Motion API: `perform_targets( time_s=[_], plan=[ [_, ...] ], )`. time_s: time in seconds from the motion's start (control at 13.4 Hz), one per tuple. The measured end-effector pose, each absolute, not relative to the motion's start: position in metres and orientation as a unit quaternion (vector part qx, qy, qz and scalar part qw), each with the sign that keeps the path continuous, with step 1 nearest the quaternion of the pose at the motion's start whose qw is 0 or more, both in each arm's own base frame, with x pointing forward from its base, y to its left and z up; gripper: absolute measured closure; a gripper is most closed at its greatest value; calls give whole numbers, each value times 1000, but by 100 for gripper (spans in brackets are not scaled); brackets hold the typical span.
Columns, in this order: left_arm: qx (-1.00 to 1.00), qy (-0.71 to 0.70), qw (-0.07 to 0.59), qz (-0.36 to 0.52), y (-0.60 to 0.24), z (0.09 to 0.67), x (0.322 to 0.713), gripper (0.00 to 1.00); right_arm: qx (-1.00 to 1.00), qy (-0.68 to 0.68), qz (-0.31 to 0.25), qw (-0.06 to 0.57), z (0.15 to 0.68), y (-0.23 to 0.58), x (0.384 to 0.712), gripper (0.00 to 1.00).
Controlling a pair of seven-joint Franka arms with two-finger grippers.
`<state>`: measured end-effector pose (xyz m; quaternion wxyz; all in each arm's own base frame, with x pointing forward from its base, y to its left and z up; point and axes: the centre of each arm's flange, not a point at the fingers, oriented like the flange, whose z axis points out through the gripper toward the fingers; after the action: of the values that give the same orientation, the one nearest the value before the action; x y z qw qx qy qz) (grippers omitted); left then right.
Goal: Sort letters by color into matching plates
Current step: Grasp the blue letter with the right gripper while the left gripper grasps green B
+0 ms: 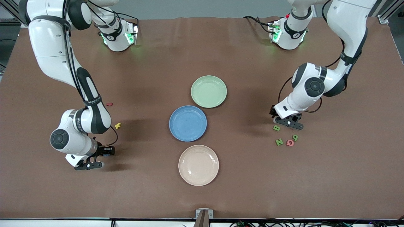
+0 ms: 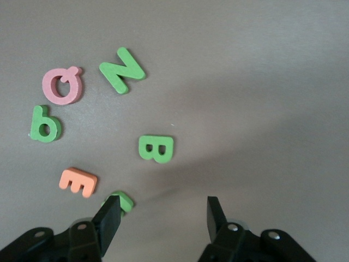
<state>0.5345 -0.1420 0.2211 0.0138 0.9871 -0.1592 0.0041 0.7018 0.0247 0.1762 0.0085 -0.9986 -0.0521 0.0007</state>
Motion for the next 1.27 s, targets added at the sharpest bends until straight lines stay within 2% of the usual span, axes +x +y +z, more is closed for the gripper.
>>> perform_targets(
  time_s=[0.22,0.74,1.12,1.27],
  plan=[
    [987,-160,19,4,-145,212,544,30,-999,-52,0,8,177,24,702,60],
    [985,-171,17,15,-145,203,568,38,-998,-62,8,14,191,41,705,59],
    [985,-168,23,8,-145,190,574,41,-999,-10,35,21,275,138,690,59],
    [986,-167,23,6,-144,187,573,43,-999,22,42,17,289,192,674,59]
  ],
)
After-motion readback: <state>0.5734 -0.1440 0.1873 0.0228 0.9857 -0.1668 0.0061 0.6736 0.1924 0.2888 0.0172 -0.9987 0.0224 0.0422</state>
